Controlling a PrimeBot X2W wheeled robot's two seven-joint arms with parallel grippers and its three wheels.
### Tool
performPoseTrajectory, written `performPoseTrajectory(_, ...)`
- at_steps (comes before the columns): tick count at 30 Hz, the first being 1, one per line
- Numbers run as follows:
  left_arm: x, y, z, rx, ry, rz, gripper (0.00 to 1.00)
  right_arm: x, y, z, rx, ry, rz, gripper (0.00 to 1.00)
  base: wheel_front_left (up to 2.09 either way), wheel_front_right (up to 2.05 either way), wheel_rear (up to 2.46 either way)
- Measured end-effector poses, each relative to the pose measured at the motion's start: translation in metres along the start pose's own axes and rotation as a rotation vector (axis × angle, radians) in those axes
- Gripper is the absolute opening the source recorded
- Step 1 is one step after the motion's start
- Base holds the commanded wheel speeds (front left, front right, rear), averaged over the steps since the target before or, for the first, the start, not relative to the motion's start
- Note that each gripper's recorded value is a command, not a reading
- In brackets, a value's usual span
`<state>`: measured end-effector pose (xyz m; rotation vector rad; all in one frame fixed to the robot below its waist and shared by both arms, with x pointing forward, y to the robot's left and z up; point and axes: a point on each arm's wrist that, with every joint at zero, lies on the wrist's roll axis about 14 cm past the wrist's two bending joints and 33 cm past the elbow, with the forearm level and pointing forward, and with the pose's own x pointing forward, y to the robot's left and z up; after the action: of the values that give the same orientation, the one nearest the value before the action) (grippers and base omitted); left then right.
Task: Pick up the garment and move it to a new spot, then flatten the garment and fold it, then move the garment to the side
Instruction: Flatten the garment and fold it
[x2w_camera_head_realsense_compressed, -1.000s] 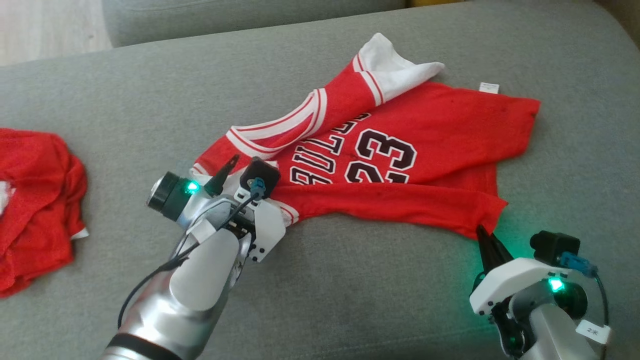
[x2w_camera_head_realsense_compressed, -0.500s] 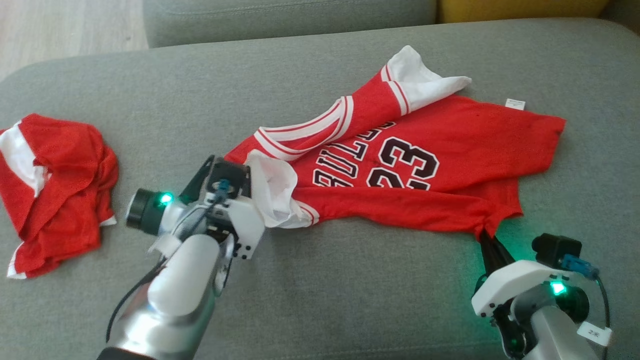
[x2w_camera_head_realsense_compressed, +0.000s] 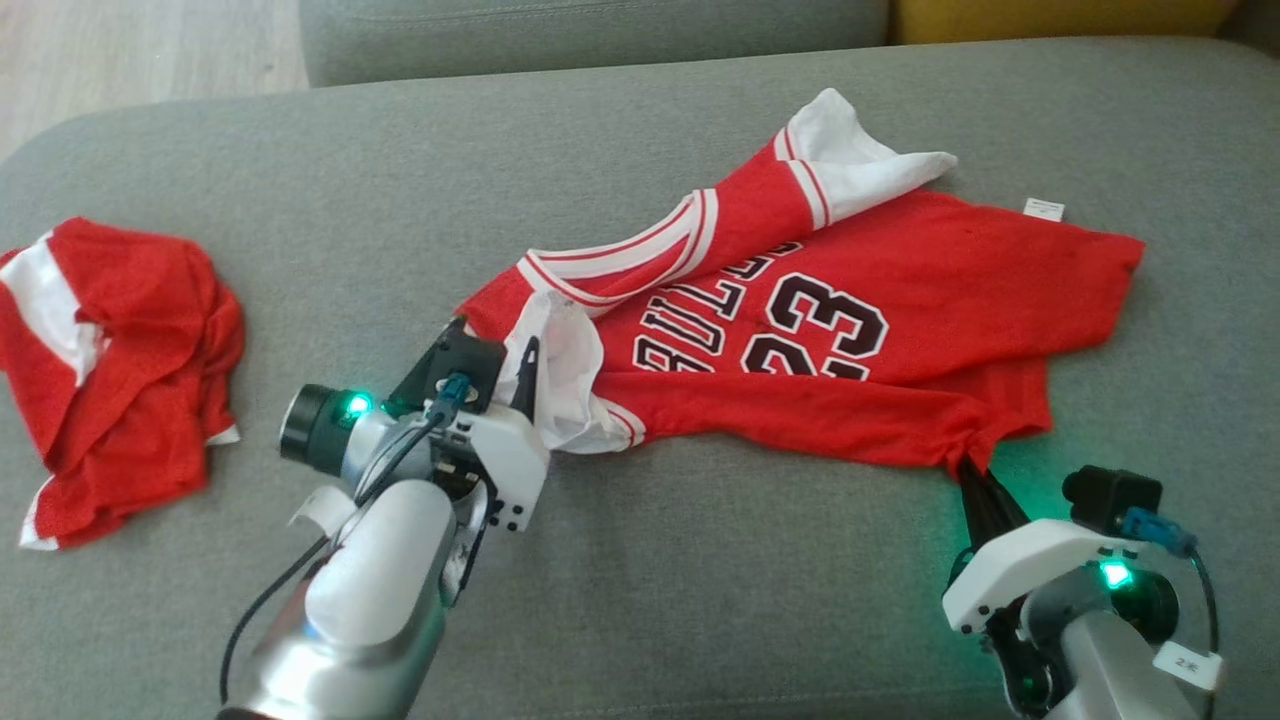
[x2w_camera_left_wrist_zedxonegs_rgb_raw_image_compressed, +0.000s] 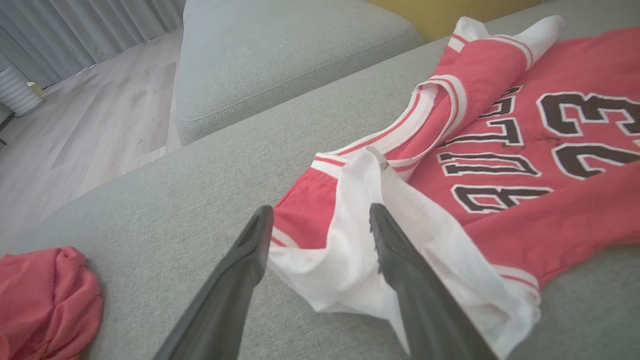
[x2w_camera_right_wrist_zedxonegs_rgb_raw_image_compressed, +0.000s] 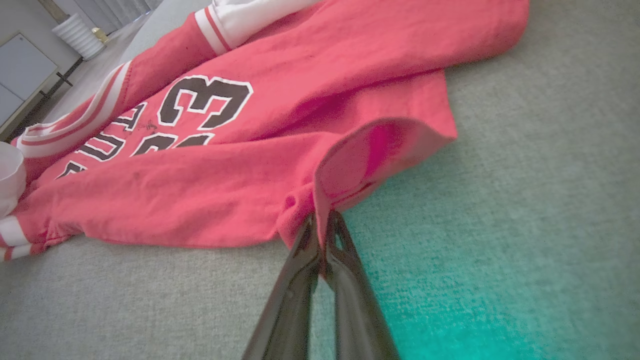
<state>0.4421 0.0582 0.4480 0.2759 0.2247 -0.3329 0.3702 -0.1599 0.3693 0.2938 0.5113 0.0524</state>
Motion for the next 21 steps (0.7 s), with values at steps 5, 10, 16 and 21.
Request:
performPoseTrajectory(5, 0.007, -0.010, 0.008, 0.001, -0.002, -0.033, 1.00, -0.004, -0.005, 0.000, 0.004, -0.003, -0.013, 0.00, 0.00, 0.00, 0.00)
performPoseTrajectory(10, 0.018, -0.022, 0.022, 0.027, -0.019, -0.077, 1.00, -0.008, -0.011, -0.002, 0.011, -0.002, -0.030, 0.00, 0.00, 0.00, 0.00)
performPoseTrajectory(16, 0.023, -0.031, 0.015, 0.049, 0.029, -0.102, 1.00, -0.012, -0.016, -0.007, 0.022, 0.005, -0.045, 0.00, 0.00, 0.00, 0.00)
performPoseTrajectory(21, 0.026, -0.031, 0.005, 0.080, 0.070, -0.096, 1.00, -0.014, -0.019, -0.009, 0.031, 0.006, -0.052, 0.00, 0.00, 0.00, 0.00)
